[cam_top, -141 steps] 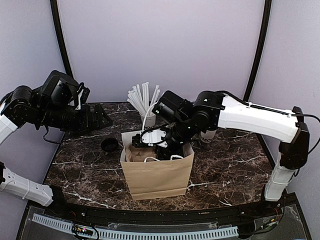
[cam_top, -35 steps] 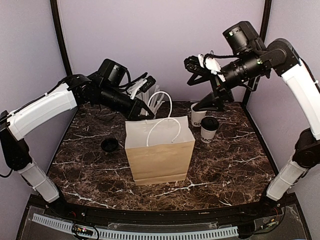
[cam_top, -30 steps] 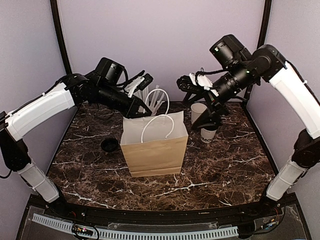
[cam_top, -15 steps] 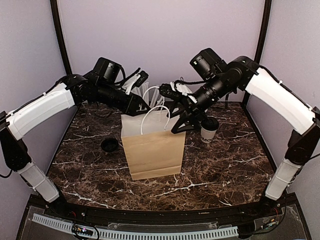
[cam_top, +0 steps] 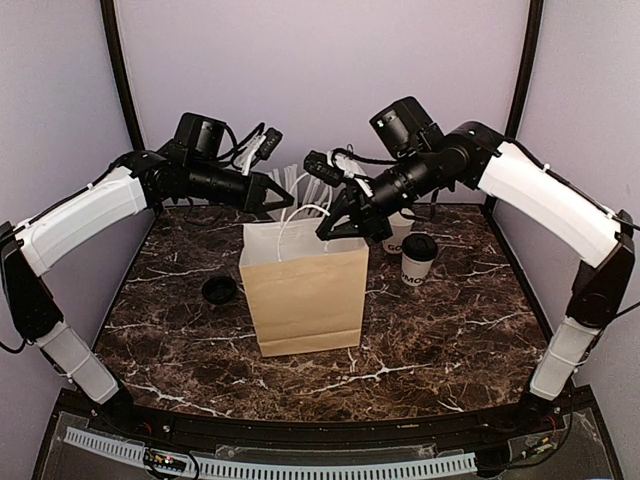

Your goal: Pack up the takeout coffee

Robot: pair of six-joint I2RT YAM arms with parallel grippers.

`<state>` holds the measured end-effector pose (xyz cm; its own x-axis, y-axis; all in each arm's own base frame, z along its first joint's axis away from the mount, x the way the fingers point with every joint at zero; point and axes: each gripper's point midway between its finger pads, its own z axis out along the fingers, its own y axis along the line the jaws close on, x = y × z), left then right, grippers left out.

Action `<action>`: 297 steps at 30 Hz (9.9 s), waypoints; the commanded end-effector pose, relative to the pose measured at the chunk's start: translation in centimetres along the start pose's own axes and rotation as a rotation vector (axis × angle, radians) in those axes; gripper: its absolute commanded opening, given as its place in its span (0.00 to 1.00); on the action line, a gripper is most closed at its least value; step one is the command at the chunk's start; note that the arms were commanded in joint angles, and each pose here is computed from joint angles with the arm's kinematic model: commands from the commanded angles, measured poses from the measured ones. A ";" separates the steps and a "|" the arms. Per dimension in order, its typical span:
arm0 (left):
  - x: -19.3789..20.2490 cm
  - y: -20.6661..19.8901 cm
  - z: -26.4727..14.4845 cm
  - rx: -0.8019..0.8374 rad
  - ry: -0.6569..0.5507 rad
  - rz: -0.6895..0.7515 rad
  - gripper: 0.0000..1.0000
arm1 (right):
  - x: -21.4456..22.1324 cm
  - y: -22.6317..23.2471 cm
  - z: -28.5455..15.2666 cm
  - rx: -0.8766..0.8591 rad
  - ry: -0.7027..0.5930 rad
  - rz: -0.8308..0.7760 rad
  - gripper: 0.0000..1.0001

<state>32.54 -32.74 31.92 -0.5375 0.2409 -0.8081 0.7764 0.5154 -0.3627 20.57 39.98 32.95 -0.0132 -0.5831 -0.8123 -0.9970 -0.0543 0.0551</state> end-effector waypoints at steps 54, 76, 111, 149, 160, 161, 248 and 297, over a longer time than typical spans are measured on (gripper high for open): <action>-7.6 -3.5 -6.4 -0.038 -0.227 0.162 0.00 | -9.3 0.0 -5.4 0.117 -0.238 -0.210 0.00; -0.5 -0.3 -5.4 -0.155 0.031 0.156 0.78 | -3.9 -2.2 -9.6 0.149 -0.192 -0.111 0.99; 6.2 -1.6 -4.3 0.007 0.260 0.190 0.53 | 7.1 -5.1 -7.5 0.147 -0.108 0.119 0.99; 8.4 -1.0 -3.2 0.025 0.307 0.189 0.35 | 7.9 -4.8 -6.9 0.122 -0.105 0.133 0.99; 6.1 -0.4 -4.3 -0.136 0.280 0.291 0.00 | 7.9 -4.9 -7.0 0.136 -0.101 0.129 0.99; 6.1 -0.5 -4.5 -0.158 0.285 0.317 0.00 | 7.9 -5.1 -7.1 0.144 -0.099 0.129 0.99; 7.0 -9.1 -4.4 -0.106 0.037 0.348 0.00 | 25.4 -18.7 -10.7 0.619 0.409 0.577 0.89; 8.3 -5.8 -2.7 0.054 0.206 0.059 0.00 | 28.3 -19.1 -9.6 0.587 0.524 0.709 0.67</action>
<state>22.64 -31.95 28.93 -0.5322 0.4317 -0.7283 0.8262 0.4526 -0.3355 41.41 17.38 13.35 -0.7194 -0.5891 -0.3680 -0.6371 0.7707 0.0116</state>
